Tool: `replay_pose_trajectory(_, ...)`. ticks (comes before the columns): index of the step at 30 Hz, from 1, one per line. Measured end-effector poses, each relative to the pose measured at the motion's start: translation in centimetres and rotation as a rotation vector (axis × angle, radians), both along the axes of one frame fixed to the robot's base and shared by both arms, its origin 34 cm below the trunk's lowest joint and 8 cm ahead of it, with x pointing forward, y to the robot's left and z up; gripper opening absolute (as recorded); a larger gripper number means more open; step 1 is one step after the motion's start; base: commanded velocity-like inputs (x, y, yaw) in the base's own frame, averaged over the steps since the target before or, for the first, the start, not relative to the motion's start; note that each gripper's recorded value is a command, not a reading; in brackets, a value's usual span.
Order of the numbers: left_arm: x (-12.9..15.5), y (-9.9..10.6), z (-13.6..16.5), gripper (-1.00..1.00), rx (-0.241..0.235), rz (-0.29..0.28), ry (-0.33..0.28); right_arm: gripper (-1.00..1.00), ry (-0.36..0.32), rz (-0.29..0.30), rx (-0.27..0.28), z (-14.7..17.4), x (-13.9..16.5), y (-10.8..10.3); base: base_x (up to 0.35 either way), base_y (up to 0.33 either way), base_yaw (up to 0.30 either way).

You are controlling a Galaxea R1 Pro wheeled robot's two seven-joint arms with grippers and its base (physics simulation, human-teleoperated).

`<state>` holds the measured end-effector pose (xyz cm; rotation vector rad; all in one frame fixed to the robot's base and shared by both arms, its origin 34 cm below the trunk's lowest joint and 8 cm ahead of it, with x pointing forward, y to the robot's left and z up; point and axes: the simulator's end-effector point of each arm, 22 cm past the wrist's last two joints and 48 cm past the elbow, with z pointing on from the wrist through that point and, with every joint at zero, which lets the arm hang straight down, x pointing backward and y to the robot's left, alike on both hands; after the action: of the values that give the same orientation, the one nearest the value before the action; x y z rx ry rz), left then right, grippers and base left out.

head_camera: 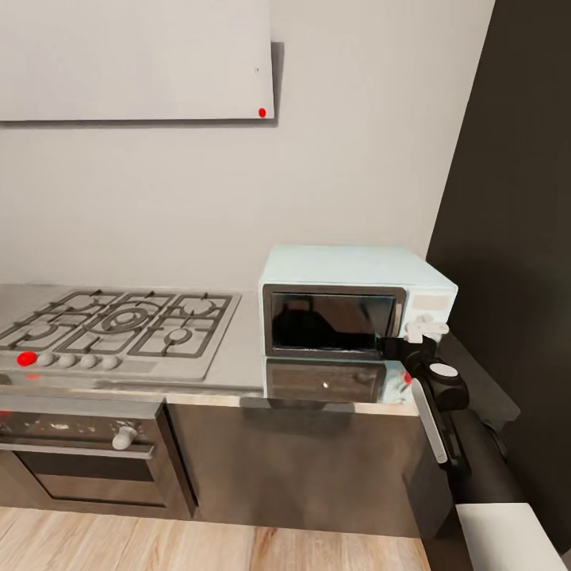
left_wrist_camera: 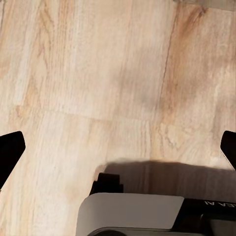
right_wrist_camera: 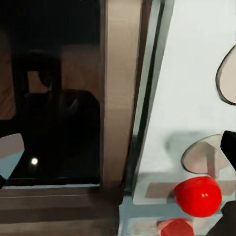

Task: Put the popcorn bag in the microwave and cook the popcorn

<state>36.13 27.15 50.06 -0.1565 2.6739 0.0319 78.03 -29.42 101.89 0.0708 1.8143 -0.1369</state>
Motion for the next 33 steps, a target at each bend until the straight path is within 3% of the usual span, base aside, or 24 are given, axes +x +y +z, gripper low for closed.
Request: replay_pose_trajectory(33, -0.03, -0.01, -0.02, 1.00, 0.000, -0.001, 0.000, 1.00, -0.002, 0.001, -0.001, -0.01, -0.56, 0.03, 0.029, 0.000, 0.000)
